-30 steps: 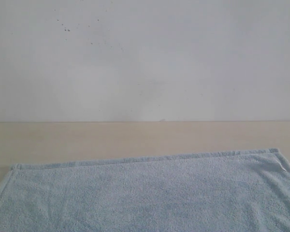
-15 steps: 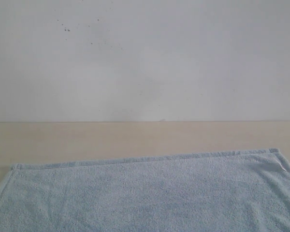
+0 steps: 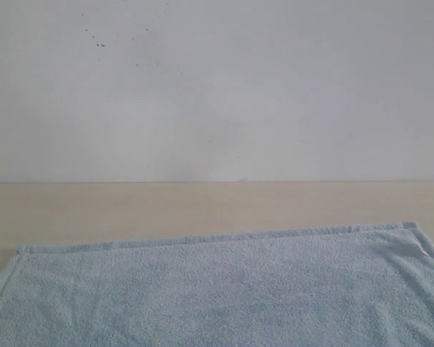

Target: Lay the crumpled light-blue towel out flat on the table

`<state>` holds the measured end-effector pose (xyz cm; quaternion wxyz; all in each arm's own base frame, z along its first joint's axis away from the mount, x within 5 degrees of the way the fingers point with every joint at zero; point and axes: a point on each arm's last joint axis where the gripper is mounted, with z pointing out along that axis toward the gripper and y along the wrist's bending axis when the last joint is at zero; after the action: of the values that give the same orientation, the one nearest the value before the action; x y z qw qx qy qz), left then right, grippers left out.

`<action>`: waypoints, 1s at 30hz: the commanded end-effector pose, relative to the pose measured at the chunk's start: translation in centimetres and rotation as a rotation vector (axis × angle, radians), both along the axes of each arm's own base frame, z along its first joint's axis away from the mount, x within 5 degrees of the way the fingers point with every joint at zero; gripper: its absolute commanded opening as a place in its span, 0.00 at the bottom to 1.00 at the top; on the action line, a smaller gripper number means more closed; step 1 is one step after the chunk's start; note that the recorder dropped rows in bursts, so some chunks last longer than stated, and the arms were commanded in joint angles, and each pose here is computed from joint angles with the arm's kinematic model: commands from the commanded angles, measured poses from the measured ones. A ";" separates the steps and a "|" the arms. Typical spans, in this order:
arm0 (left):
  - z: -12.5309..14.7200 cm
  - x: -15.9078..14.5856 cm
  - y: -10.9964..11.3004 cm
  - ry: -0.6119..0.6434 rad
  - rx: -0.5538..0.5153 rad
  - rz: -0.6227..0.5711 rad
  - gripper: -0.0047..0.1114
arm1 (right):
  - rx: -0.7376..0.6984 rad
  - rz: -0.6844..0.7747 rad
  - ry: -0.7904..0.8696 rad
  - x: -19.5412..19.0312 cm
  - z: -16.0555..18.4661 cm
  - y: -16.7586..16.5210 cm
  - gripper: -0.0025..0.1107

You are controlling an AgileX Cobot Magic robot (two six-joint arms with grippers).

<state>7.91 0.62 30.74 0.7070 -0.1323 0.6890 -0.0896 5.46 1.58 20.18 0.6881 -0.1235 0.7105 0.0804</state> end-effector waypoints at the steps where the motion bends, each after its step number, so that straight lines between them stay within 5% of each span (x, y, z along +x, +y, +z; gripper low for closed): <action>1: 0.3 -1.4 -0.1 -0.068 -0.121 -0.025 0.07 | 0.006 0.002 -0.008 0.0 0.1 0.0 0.02; 7: -0.1 -3.0 0.1 -0.063 -0.211 -0.006 0.07 | 0.006 0.002 -0.008 0.0 0.1 0.0 0.02; 9: -0.3 -3.8 0.0 -0.061 -0.100 -0.022 0.07 | 0.006 0.002 -0.008 0.0 0.1 0.0 0.02; 10: -0.7 -4.1 -0.3 -0.062 0.044 -0.050 0.07 | 0.006 0.002 -0.008 0.0 0.1 0.0 0.02; 12: -1.8 -3.9 -0.7 -0.058 0.095 -0.090 0.07 | 0.006 0.002 -0.008 0.0 0.1 0.0 0.02; 21: -7.9 -2.6 -0.8 -0.077 0.150 -0.092 0.07 | 0.006 0.002 -0.008 0.0 0.1 0.0 0.02; 30: -9.9 -2.3 -0.8 -0.017 0.198 -0.095 0.07 | 0.006 0.002 -0.008 0.0 0.1 0.0 0.02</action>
<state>5.64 -0.19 20.89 0.7128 -0.0343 0.6981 -0.0579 5.46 1.59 20.18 0.6879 -0.1223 0.7107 0.0818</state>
